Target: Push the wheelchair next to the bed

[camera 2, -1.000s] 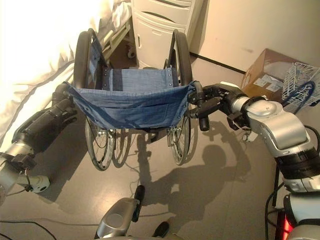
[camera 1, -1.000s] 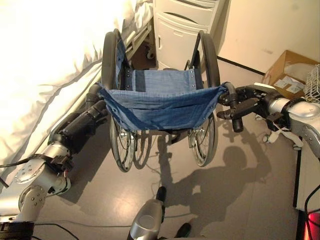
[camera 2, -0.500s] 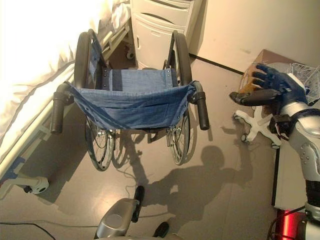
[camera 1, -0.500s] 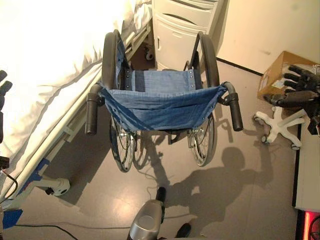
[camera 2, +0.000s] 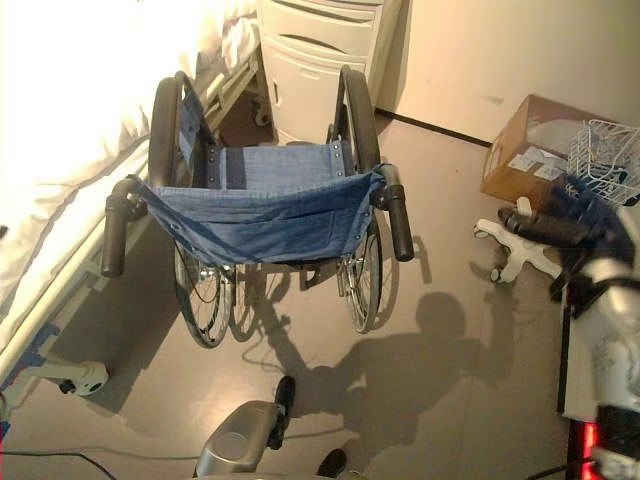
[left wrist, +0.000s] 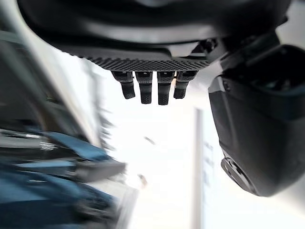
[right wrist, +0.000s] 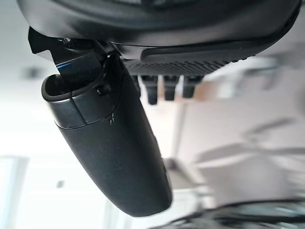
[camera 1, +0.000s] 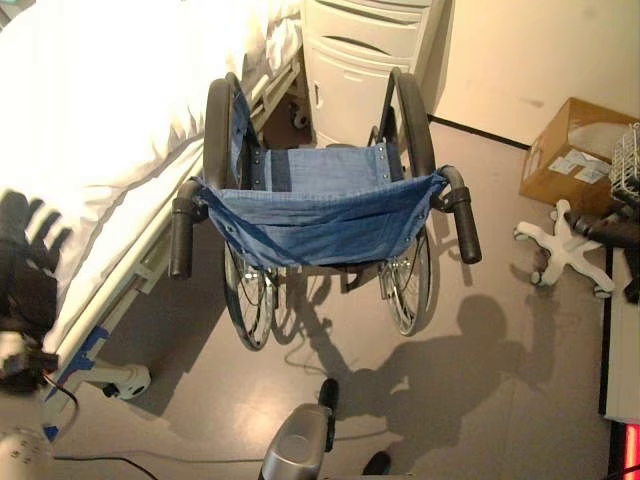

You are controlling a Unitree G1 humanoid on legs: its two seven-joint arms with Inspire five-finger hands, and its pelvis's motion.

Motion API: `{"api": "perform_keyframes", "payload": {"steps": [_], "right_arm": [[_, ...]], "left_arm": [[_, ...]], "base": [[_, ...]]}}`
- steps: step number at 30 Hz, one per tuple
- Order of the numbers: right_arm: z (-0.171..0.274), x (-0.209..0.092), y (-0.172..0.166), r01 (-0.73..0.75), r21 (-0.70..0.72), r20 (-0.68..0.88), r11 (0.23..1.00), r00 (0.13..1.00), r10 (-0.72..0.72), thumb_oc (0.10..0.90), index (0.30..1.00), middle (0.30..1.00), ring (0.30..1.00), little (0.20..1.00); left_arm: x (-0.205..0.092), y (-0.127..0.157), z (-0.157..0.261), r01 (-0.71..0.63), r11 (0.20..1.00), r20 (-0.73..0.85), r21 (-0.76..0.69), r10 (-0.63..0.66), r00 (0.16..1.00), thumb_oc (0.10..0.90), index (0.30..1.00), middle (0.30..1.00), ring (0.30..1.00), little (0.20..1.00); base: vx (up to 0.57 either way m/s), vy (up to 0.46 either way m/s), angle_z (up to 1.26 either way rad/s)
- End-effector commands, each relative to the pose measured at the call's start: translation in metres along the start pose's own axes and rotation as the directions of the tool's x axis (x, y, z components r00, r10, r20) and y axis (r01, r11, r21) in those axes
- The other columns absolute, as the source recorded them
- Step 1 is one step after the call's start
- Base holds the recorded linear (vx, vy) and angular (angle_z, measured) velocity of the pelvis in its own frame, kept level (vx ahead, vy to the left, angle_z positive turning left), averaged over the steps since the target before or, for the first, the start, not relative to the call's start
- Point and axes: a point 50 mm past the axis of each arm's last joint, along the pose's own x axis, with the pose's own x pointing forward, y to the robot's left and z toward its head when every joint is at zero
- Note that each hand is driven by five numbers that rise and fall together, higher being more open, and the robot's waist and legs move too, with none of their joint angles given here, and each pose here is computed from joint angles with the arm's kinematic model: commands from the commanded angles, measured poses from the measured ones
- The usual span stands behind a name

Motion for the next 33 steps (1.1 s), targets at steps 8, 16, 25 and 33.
{"api": "perform_keyframes", "payload": {"steps": [8, 16, 25, 33], "right_arm": [[-0.158, -0.026, -0.046, 0.303, -0.107, -0.473, 0.947, 0.822, -0.317, 0.8, 0.9, 0.9, 0.9, 0.9], [-0.261, -0.079, -0.011, 0.278, -0.265, -0.757, 0.923, 0.533, -0.377, 0.8, 0.9, 0.9, 0.9, 0.9], [-0.31, -0.135, 0.027, -0.072, -0.095, -0.957, 0.993, 0.281, -0.072, 0.8, 0.9, 0.9, 0.9, 0.9], [-0.315, -0.141, 0.035, -0.338, -0.105, -0.955, 0.935, 0.297, 0.0, 0.8, 0.9, 0.9, 0.9, 0.9]], "left_arm": [[-0.045, 0.034, -0.132, -0.129, 0.971, -0.579, 0.202, 0.225, 0.784, 0.8, 0.9, 0.9, 0.9, 0.9], [-0.118, 0.029, -0.231, -0.241, 0.95, -0.871, 0.197, 0.282, 0.401, 0.8, 0.9, 0.9, 0.9, 0.9], [-0.145, 0.013, -0.264, -0.096, 0.923, -0.903, 0.374, 0.386, 0.189, 0.8, 0.9, 0.9, 0.9, 0.9], [-0.148, 0.005, -0.271, 0.01, 0.919, -0.905, 0.394, 0.386, 0.178, 0.8, 0.9, 0.9, 0.9, 0.9]], "base": [[-0.04, 0.025, -0.02], [0.02, 0.063, 0.0], [0.02, 0.019, 0.09], [0.0, 0.002, 0.14]]}}
